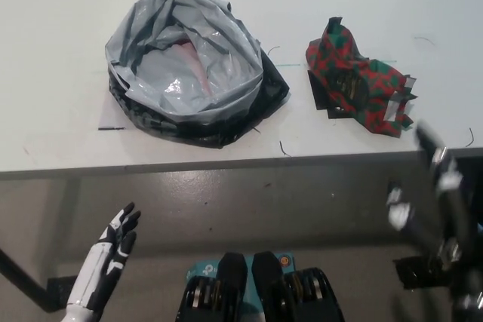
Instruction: The robot uses its right hand to pick up a bag of coffee beans and puts it in the black plastic bag, then the robot grabs the top of the bag and lifts it.
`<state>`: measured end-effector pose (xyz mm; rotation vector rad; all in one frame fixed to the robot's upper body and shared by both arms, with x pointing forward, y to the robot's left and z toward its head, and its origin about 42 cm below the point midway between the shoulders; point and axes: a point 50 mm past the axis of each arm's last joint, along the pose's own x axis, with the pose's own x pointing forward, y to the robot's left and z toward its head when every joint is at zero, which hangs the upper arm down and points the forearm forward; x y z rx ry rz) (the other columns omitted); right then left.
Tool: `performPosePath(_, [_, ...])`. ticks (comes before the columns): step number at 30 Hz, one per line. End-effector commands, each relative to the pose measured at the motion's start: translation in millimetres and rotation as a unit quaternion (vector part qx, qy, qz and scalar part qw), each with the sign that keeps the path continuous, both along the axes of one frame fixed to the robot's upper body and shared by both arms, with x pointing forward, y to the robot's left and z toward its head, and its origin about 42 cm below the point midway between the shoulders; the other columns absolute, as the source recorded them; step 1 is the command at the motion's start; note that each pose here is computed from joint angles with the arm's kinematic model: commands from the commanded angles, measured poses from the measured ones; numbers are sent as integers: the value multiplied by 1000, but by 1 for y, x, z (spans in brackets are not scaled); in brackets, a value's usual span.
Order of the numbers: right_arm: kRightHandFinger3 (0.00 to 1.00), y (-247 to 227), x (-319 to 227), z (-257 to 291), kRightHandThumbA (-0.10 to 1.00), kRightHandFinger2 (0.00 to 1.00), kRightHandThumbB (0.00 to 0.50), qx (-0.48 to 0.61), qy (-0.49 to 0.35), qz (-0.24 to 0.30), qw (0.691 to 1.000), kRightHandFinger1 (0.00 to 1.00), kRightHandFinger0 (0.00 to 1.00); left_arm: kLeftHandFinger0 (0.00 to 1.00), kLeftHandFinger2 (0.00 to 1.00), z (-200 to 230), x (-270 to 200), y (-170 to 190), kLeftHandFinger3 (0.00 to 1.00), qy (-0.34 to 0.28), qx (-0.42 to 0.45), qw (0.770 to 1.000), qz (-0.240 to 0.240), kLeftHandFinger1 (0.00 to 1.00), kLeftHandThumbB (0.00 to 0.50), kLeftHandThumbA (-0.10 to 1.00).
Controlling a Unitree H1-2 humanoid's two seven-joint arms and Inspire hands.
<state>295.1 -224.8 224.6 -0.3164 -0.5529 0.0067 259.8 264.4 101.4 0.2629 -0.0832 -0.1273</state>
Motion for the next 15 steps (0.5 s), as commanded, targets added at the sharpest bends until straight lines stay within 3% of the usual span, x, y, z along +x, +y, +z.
performPosePath(1, [1000,-7,23,57,473,1000,214,-68,-23,-34,997,1000,1000,1000,1000,8,-4,-3,1000,-23,12,1000,-15,1000,203,957])
performPosePath(4, [1000,-10,53,88,791,1000,274,-159,2,-44,986,1000,1000,1000,1000,4,-2,0,1000,-20,9,1000,-16,1000,225,983])
performPosePath(6, [1000,-10,71,108,882,1000,305,-207,11,-44,977,1000,1000,1000,1000,2,-2,2,1000,-15,0,1000,-15,1000,237,998])
performPosePath(8, [1000,-7,91,128,927,1000,340,-250,31,-48,967,1000,1000,1000,1000,0,-3,3,1000,-14,-1,1000,-18,1000,243,1000])
performPosePath(14, [1000,0,148,159,951,1000,345,-324,83,-74,940,1000,1000,1000,1000,-6,-4,6,1000,-6,2,1000,-24,1000,266,996])
performPosePath(15, [1000,2,164,165,976,1000,369,-338,102,-74,933,1000,1000,1000,1000,-6,-4,7,1000,-6,7,1000,-24,1000,268,997])
